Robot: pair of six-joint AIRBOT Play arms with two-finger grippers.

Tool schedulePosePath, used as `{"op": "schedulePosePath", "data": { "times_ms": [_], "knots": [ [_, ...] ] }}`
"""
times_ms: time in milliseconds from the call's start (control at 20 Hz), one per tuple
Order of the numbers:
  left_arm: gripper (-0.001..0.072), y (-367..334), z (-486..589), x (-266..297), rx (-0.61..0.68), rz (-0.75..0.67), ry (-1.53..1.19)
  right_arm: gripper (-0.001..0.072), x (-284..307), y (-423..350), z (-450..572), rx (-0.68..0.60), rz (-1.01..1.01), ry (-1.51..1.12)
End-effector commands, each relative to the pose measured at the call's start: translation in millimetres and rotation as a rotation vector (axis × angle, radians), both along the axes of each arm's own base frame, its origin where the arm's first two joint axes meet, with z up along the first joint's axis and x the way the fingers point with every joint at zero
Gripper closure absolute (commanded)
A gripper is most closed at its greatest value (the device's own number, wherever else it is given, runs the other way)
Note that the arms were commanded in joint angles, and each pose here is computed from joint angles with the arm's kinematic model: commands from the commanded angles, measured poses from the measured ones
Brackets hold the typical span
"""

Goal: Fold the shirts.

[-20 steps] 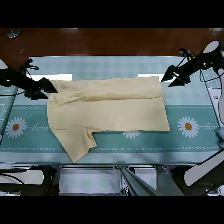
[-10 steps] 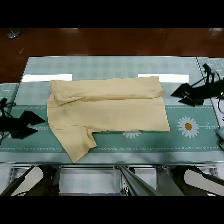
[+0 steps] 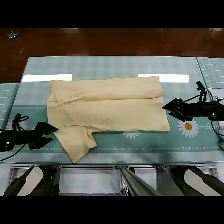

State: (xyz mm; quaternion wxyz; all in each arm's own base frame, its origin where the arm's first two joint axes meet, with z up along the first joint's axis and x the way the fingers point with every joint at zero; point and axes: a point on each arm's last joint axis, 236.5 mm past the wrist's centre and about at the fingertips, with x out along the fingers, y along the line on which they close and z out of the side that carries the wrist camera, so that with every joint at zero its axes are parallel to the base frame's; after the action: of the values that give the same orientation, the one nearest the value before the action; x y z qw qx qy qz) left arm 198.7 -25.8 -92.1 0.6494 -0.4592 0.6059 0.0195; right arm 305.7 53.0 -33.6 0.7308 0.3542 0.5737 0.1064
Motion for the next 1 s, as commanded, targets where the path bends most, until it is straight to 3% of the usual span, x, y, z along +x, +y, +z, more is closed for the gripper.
{"op": "schedulePosePath", "data": {
  "times_ms": [0, 150, 200, 250, 300, 400, 550, 950],
  "knots": [
    [0.0006, -19, -16, 1, 0.034, -0.036, -0.006, 0.0092, 0, 14, 10, 0.076, 0.003, -0.018],
    [0.001, -40, -13, 10, 0.006, -0.071, -0.052, 0.0092, 7, -16, 17, 0.074, -0.078, -0.028],
    [0.0064, -44, -10, 12, -0.001, -0.093, -0.075, 0.0092, 5, -36, 17, 0.059, -0.122, -0.017],
    [0.0399, -46, -10, 12, -0.003, -0.102, -0.078, 0.0092, -6, -54, 10, 0.029, -0.15, 0.028],
    [0.0667, -46, -10, 13, -0.001, -0.104, -0.084, 0.0093, -27, -71, -7, -0.012, -0.205, 0.148],
    [0.0685, -49, -3, 21, -0.012, -0.115, -0.129, 0.0093, -73, -80, -34, -0.106, -0.179, 0.334],
    [0.0685, -47, 3, 28, -0.009, -0.114, -0.153, 0.0092, -100, -69, -47, -0.118, -0.117, 0.425],
    [0.0685, -46, 5, 30, -0.009, -0.112, -0.157, 0.0093, -54, -17, -63, -0.036, -0.015, 0.336]
  ]
}}
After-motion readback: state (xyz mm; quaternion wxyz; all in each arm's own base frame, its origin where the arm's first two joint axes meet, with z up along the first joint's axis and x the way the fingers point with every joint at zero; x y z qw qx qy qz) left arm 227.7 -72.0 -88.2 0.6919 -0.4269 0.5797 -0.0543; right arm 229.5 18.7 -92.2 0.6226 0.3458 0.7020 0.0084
